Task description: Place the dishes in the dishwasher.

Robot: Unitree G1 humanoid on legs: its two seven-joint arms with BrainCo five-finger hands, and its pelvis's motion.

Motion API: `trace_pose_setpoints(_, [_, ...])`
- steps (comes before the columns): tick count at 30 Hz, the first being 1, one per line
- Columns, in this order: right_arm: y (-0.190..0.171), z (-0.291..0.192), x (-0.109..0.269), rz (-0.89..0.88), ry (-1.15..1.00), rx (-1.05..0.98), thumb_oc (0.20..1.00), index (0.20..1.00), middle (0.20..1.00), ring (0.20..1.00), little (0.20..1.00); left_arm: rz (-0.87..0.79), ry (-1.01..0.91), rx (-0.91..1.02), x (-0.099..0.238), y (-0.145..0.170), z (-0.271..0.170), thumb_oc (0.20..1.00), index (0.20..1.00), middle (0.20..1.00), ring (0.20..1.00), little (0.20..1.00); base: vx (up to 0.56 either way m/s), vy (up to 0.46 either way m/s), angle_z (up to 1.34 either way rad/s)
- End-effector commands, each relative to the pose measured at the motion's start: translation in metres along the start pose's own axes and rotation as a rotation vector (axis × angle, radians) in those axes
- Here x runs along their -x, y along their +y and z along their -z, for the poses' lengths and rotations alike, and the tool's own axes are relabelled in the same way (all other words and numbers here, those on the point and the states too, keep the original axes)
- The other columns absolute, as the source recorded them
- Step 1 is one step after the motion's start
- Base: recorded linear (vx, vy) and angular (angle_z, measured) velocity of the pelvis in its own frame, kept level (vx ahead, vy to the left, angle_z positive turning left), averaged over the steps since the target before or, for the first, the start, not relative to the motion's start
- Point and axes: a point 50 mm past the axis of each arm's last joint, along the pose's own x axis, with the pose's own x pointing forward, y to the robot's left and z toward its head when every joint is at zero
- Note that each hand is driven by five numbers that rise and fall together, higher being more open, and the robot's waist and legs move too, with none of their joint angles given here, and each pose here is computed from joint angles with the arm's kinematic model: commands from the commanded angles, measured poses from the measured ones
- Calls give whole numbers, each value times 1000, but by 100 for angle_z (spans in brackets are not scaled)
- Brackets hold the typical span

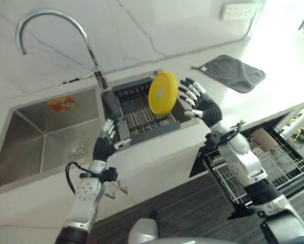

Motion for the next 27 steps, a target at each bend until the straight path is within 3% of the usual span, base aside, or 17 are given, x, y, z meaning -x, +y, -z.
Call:
trace_pose_setpoints(1, [-8, -19, -13, 86, -120, -101, 1000, 1000, 1000, 1000, 1000, 76, -125, -43, -8, 1, -25, 1000, 1000, 1000, 1000, 1000, 71, 46, 22])
trace_pose_setpoints(5, [-25, -40, -33, 166, -131, -32, 1000, 1000, 1000, 1000, 1000, 131, -124, -68, -9, 3, -27, 1000, 1000, 1000, 1000, 1000, 93, 30, 17])
trace_pose_setpoints(10, [-42, -43, -37, 217, -122, -114, 1000, 1000, 1000, 1000, 1000, 174, -130, -85, -10, 2, -29, 1000, 1000, 1000, 1000, 1000, 58, 22, 6])
trace_pose_setpoints(14, [-61, -55, -39, 276, -146, -34, 1000, 1000, 1000, 1000, 1000, 204, -126, -97, -10, 3, -31, 1000, 1000, 1000, 1000, 1000, 39, 12, 12])
trace_pose_setpoints(27, [-120, -71, -10, 559, -199, -5, 1000, 1000, 1000, 1000, 1000, 216, -140, -102, -7, 12, -32, 1000, 1000, 1000, 1000, 1000, 27, 0, 0])
